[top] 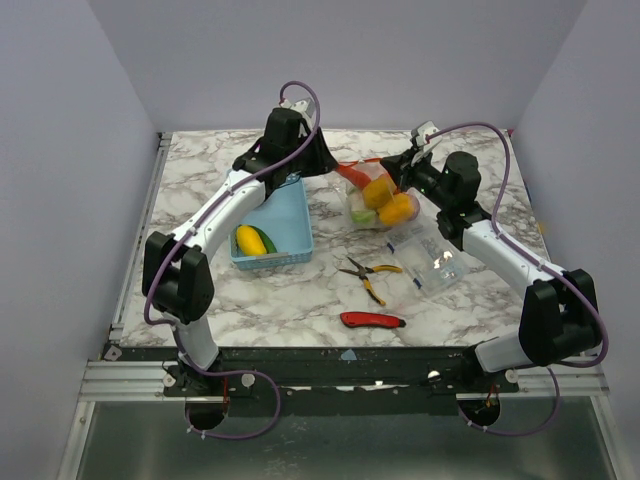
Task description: Place the food in the zip-top bag and seal the zipper
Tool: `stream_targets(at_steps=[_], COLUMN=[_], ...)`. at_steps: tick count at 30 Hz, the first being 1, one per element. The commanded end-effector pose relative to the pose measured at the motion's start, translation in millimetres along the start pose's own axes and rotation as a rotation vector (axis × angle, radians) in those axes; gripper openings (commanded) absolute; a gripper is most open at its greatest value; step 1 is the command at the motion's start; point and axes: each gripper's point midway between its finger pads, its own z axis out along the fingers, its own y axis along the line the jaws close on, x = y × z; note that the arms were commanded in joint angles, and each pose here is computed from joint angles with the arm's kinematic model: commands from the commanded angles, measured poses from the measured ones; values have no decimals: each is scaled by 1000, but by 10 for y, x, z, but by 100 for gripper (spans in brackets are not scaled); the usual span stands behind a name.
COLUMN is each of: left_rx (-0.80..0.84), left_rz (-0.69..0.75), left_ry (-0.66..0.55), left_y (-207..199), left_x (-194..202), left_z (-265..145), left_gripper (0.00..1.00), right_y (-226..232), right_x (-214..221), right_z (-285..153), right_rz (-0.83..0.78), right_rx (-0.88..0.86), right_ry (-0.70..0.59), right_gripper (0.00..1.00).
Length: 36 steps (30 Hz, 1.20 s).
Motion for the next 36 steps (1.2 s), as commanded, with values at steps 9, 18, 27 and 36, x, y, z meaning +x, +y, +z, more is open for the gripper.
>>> stream_targets(at_steps=[9,18,27,36], left_rx=[5,58,53,46], left_rz=[-3,-27,-1,43], left_ry=[-29,8,19,31], left_y=[1,-67,-67,-47], left_x=[-165,-70,-109,-132], left_z=[122,186,337,459], left_gripper=[28,30,30,31], right_y=[3,21,53,68], right_x=[-224,-202,-208,-180], right_z=[26,40,47,56], right_rz=[-23,-13,-7,-6], right_rx=[-16,-27,-45,-53], right_ry=[-79,-77,-80,-74], right_gripper=[0,0,0,0])
